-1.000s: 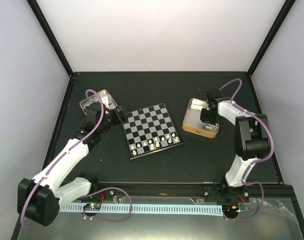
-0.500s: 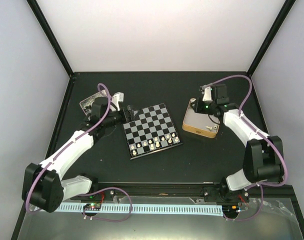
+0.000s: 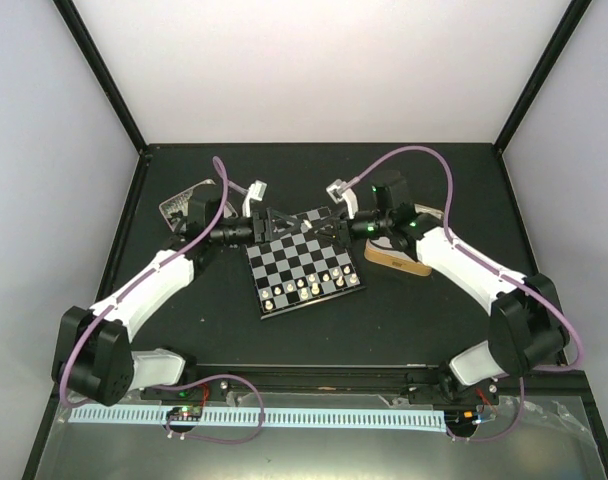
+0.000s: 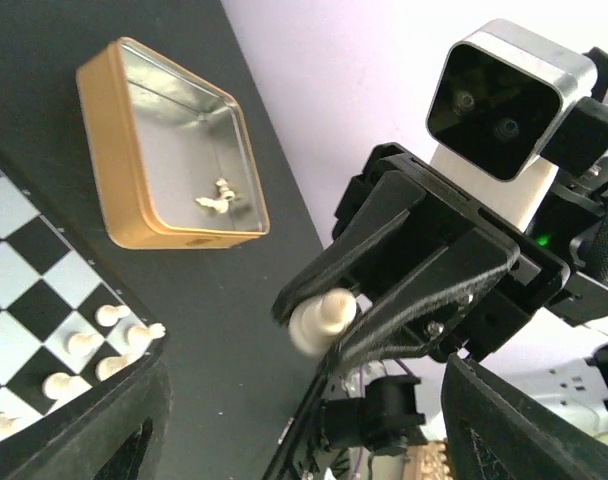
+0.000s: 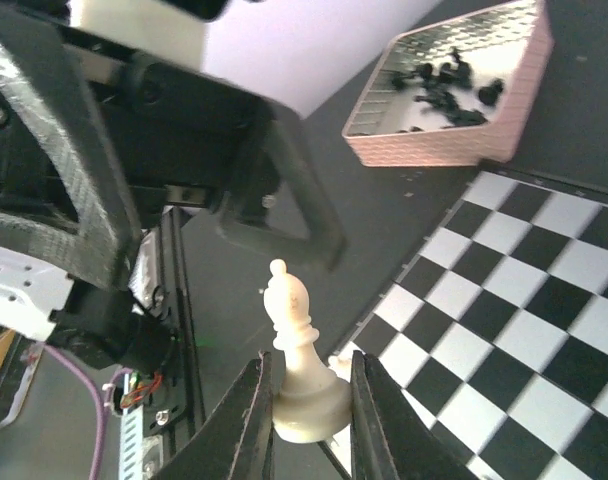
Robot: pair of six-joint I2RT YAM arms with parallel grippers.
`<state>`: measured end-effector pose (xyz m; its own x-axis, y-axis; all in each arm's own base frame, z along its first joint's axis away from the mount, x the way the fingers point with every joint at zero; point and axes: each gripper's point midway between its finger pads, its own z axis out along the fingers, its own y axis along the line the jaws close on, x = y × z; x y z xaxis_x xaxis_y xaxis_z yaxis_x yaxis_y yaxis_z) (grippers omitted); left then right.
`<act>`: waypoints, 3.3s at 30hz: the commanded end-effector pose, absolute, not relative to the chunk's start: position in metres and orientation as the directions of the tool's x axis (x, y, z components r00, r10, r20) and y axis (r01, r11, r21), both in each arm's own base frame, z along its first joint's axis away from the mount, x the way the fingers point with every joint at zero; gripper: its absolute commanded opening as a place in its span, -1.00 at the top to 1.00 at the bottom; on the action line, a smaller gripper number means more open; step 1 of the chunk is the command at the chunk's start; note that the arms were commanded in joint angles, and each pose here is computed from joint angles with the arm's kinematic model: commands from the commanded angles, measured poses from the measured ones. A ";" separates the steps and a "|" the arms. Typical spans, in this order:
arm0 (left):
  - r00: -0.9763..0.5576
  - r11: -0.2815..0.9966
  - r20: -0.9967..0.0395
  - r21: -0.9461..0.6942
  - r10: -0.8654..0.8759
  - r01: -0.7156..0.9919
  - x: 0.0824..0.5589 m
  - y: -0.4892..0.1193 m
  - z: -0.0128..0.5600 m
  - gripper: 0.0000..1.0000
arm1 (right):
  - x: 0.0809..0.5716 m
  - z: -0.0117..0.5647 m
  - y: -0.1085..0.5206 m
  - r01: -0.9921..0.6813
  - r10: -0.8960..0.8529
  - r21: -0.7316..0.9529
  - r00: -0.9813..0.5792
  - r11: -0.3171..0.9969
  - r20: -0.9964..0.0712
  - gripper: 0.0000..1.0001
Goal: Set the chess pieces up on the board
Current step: Place the chess piece on the chessboard.
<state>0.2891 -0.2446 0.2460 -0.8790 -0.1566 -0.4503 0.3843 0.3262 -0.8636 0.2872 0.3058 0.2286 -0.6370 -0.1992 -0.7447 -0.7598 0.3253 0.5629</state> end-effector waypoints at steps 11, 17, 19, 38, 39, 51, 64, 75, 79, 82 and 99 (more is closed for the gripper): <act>-0.908 0.203 -0.418 -0.890 -0.006 0.409 0.276 -0.264 0.257 0.09 | 0.264 0.239 0.336 -0.827 -0.299 0.531 -0.562 0.184 -0.772 0.77; -0.912 0.196 -0.409 -0.894 0.011 0.403 0.276 -0.266 0.252 0.56 | 0.263 0.236 0.337 -0.824 -0.310 0.532 -0.566 0.193 -0.764 0.77; -0.911 0.197 -0.412 -0.892 0.014 0.407 0.275 -0.266 0.251 0.71 | 0.263 0.235 0.336 -0.823 -0.311 0.533 -0.568 0.196 -0.762 0.77; -0.788 0.646 -0.614 -0.586 0.040 0.489 0.288 -0.238 0.206 0.97 | 0.309 0.207 0.270 -0.610 -0.098 0.495 -0.685 0.619 -0.722 -0.21; -0.784 0.668 -0.618 -0.558 0.062 0.493 0.286 -0.239 0.201 0.97 | 0.318 0.206 0.257 -0.551 -0.044 0.485 -0.690 0.679 -0.722 -0.21; -0.654 0.676 -0.665 -0.298 0.359 0.674 0.254 -0.306 0.168 0.97 | 0.341 0.169 0.114 0.173 0.427 0.415 -0.611 0.893 -0.666 -0.22; -0.598 0.684 -0.614 -0.125 0.515 0.718 0.247 -0.353 0.110 0.97 | 0.335 0.110 0.101 0.304 0.534 0.476 -0.694 0.825 -0.483 -0.21; -0.634 0.726 -0.559 -0.080 0.534 0.683 0.252 -0.348 0.076 0.97 | 0.335 0.100 0.103 0.312 0.534 0.480 -0.718 0.820 -0.447 -0.20; -0.635 0.742 -0.550 -0.042 0.542 0.669 0.257 -0.343 0.067 0.93 | 0.335 0.100 0.104 0.311 0.535 0.484 -0.720 0.818 -0.441 -0.20; -0.634 0.743 -0.542 -0.027 0.551 0.669 0.259 -0.342 0.062 0.92 | 0.336 0.099 0.105 0.307 0.532 0.486 -0.724 0.818 -0.438 -0.20; -0.637 0.734 -0.541 -0.051 0.549 0.677 0.253 -0.342 0.063 0.58 | 0.336 0.099 0.108 0.299 0.528 0.496 -0.735 0.815 -0.425 -0.20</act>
<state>0.2516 -0.3359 0.0531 -0.6505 0.5605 -0.5126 0.6720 0.7392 -0.0445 0.3307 0.1074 0.0936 -0.7455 0.5168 -0.4208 0.3028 0.8251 0.4769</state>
